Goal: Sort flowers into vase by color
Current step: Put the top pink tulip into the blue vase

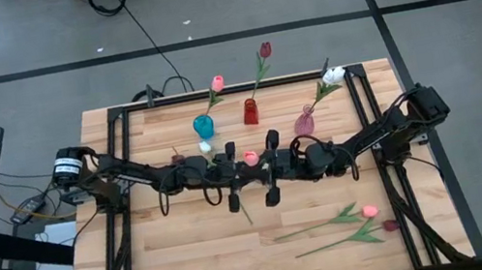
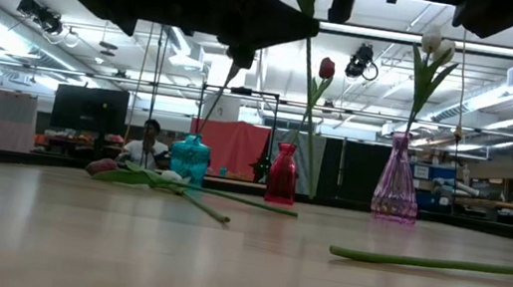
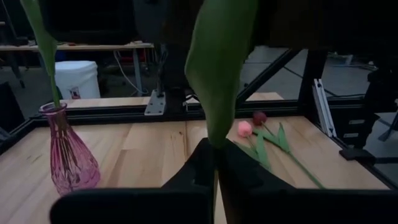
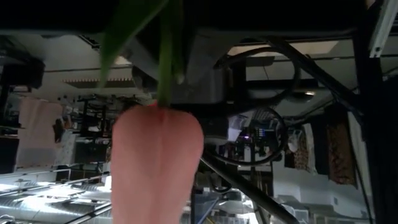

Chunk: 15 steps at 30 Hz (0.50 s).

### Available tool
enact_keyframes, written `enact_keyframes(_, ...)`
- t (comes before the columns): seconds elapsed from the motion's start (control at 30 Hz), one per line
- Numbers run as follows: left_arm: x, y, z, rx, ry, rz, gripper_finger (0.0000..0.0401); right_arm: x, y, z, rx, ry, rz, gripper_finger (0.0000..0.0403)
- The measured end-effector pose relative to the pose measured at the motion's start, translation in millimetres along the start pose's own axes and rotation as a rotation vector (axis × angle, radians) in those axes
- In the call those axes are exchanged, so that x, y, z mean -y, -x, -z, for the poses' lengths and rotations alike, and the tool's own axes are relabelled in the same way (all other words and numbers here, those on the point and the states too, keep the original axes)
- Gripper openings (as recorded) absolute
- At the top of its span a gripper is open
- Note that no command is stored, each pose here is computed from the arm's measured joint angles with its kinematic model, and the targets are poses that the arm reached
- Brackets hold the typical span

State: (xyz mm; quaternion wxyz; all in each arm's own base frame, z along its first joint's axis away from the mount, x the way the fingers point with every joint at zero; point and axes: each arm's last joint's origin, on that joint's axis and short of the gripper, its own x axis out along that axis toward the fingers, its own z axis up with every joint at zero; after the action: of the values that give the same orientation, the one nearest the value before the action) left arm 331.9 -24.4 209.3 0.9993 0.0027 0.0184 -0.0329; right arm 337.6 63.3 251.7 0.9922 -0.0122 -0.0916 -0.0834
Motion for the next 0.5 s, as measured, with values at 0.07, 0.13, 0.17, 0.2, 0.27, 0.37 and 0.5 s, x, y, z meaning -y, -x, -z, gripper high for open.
enact_keyframes(0.07, -3, 2, -1, 0.0, 0.005, -0.003, 0.001, -1, 0, 1, -0.005, -0.01, -0.014, 0.0102)
enact_keyframes(0.13, -8, 7, -6, 0.016, 0.01, 0.001, 0.001, -2, 1, 2, -0.021, -0.015, -0.018, 0.0131)
enact_keyframes(0.17, -11, 11, -8, 0.025, 0.012, -0.003, 0.001, -3, 1, 2, -0.026, -0.015, -0.015, 0.0144)
enact_keyframes(0.2, -13, 17, -10, 0.031, 0.013, -0.007, 0.0009, -4, 2, 2, -0.029, -0.015, -0.006, 0.0157)
enact_keyframes(0.27, -18, 29, -16, 0.054, 0.012, -0.021, 0.0009, -5, 4, 0, -0.037, -0.005, 0.033, 0.0179)
enact_keyframes(0.37, -25, 52, -25, 0.089, 0.014, -0.06, 0.0009, -8, 9, -3, -0.078, 0.059, 0.141, 0.0205)
enact_keyframes(0.5, -30, 87, -32, 0.094, 0.01, -0.145, 0.0008, -9, 17, -12, -0.116, 0.097, 0.228, 0.0225)
